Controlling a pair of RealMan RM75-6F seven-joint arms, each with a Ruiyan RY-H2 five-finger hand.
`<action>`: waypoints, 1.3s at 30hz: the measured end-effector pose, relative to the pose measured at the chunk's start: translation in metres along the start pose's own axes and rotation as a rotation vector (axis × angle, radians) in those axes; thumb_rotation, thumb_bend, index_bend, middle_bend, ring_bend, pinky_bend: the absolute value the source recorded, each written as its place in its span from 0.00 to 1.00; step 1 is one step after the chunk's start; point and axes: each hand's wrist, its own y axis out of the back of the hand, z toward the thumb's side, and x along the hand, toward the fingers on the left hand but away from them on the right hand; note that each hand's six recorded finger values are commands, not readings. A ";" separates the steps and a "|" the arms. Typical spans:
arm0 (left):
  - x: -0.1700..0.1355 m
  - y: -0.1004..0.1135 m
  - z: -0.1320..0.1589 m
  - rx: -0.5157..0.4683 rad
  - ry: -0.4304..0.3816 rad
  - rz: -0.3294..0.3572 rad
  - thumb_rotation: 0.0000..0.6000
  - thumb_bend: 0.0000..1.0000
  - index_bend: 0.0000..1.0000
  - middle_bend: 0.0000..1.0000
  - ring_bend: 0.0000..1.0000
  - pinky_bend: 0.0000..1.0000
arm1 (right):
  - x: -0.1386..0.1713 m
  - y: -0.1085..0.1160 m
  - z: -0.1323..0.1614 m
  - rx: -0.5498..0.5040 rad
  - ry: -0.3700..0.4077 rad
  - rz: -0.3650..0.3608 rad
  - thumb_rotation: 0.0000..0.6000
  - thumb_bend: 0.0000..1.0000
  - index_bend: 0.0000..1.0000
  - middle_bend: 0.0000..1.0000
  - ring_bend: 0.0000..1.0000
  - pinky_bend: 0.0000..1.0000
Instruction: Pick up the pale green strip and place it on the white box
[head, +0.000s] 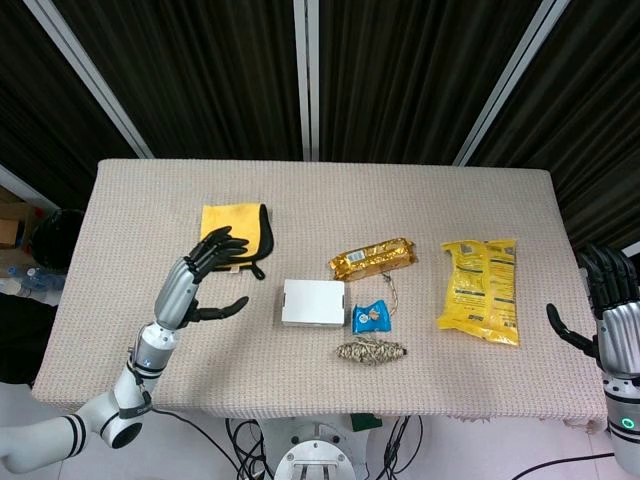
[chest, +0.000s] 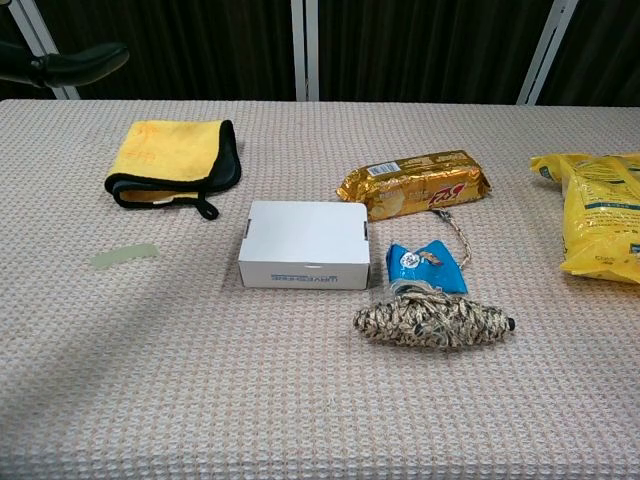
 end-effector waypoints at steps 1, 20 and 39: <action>0.000 0.001 0.000 -0.006 -0.001 0.002 1.00 0.20 0.22 0.22 0.09 0.20 | 0.000 -0.001 0.000 -0.002 0.004 0.000 1.00 0.32 0.00 0.00 0.00 0.00; -0.018 -0.017 -0.009 0.314 0.069 -0.211 0.93 0.21 0.35 0.24 0.09 0.20 | 0.005 0.007 0.001 0.005 0.001 -0.022 1.00 0.32 0.00 0.00 0.00 0.00; -0.052 -0.065 -0.073 0.646 0.303 -0.505 0.94 0.26 0.41 0.25 0.09 0.20 | 0.008 0.009 -0.002 0.015 -0.022 -0.018 1.00 0.32 0.00 0.00 0.00 0.00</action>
